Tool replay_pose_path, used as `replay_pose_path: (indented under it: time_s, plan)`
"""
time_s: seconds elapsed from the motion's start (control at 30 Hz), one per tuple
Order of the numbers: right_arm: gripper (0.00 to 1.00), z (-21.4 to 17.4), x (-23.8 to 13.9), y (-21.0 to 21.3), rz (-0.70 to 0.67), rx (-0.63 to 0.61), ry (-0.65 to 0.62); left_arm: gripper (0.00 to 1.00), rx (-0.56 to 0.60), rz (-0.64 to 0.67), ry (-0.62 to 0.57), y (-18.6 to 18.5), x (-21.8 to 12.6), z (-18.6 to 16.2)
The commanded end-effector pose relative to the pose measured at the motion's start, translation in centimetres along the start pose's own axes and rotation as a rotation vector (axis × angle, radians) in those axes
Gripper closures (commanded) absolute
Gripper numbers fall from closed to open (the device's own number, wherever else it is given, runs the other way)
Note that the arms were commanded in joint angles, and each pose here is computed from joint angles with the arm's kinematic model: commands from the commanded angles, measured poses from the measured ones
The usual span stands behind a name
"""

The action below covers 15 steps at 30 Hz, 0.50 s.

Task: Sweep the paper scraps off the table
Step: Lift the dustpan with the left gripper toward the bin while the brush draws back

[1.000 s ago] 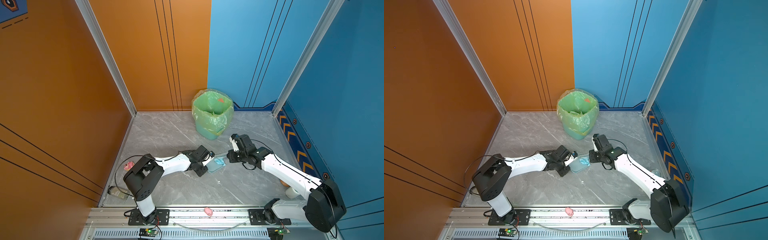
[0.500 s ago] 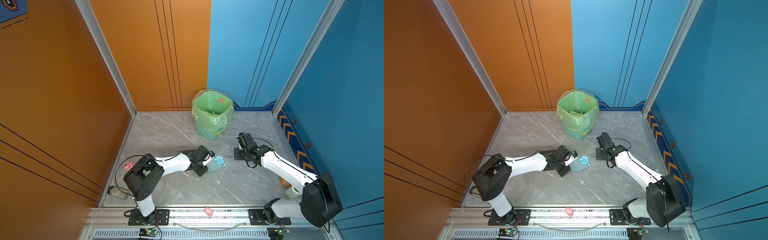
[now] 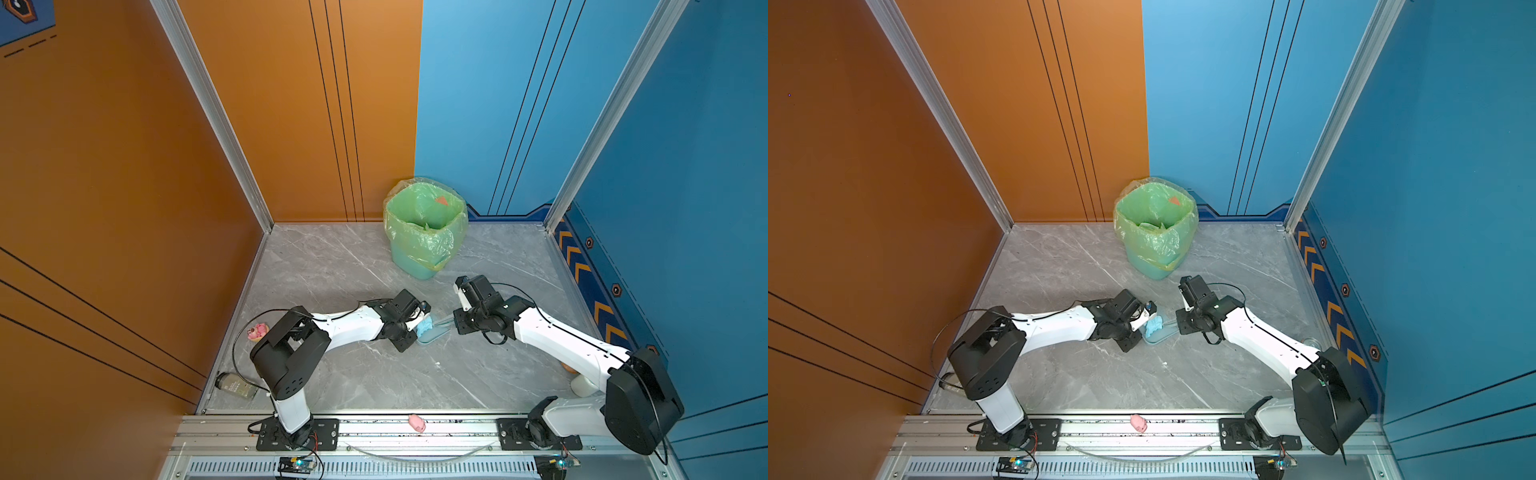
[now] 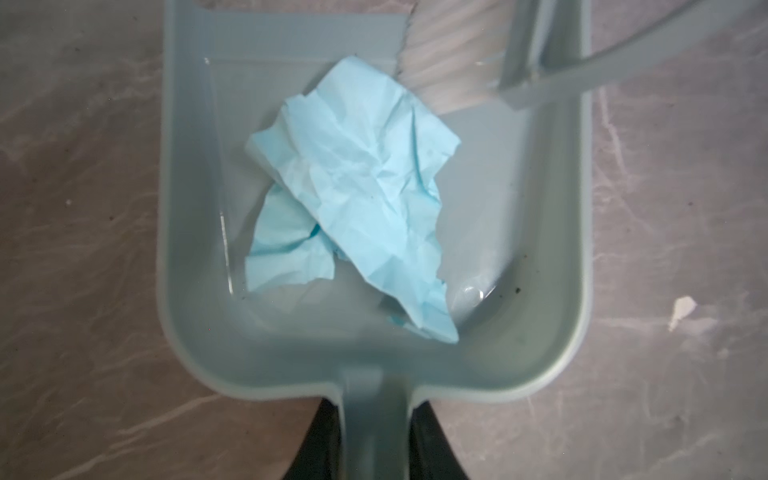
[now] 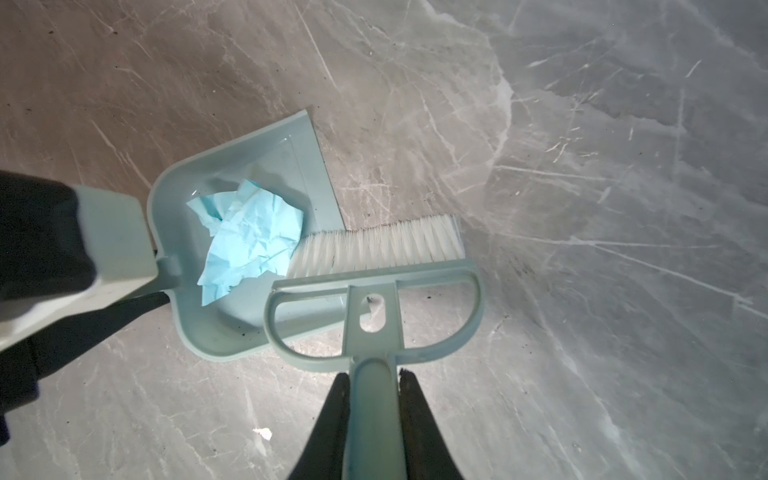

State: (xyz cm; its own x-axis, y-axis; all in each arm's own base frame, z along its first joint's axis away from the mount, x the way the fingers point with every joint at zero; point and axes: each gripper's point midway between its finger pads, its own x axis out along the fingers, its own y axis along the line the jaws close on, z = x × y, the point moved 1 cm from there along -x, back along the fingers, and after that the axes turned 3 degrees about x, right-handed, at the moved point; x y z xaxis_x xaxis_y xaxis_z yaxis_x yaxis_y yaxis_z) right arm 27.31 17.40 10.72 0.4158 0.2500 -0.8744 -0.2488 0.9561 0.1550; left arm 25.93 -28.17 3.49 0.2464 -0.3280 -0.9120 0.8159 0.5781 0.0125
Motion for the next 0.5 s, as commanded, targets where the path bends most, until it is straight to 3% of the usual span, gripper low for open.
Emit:
replay_pose_path:
  time_s: [0.0, 0.47]
  plan:
    - [1.00, 0.8, -1.2, -0.3, 0.001, -0.002, -0.039, 1.00, 0.007, 0.026, 0.030, 0.1, -0.2, -0.7]
    - [1.00, 2.9, -4.5, -5.8, -0.036, 0.254, -0.209, 1.00, 0.011, 0.111, -0.079, 1.3, -5.7, 1.2]
